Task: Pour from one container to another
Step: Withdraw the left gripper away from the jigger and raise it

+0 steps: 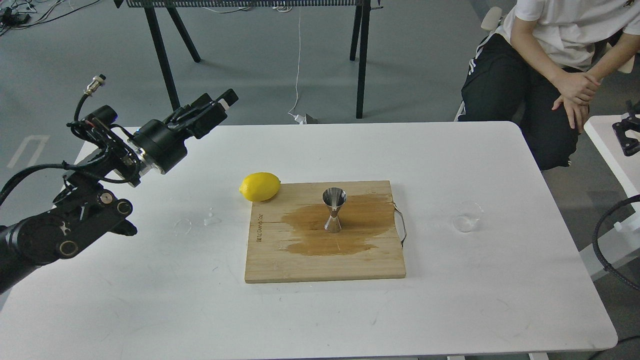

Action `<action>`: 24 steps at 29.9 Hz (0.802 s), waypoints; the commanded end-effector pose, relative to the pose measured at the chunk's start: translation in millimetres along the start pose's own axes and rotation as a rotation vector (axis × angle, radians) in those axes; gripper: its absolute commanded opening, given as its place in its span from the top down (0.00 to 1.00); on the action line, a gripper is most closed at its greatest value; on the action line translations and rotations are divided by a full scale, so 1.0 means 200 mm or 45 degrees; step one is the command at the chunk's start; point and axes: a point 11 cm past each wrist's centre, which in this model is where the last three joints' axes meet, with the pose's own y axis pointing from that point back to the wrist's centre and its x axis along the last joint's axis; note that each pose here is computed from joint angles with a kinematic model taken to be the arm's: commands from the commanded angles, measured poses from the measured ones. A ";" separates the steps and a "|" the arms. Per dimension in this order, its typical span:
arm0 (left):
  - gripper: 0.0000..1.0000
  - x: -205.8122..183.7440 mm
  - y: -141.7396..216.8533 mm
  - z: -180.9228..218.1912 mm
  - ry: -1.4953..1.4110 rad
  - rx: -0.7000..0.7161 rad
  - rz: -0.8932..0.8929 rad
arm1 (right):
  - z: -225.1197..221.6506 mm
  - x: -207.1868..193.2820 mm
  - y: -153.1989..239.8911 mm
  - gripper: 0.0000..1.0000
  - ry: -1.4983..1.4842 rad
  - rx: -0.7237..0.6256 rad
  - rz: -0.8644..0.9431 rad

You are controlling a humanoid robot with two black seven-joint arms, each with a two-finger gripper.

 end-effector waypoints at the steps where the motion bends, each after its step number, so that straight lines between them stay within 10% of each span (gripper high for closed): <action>1: 0.01 0.16 -0.02 0.02 0.425 -0.022 0.155 | 0.03 0.08 0.07 0.00 -0.054 -0.025 0.050; 24: 0.00 0.47 0.01 -0.20 1.551 -0.143 0.603 | 0.61 0.09 0.82 0.00 -0.585 -0.482 0.110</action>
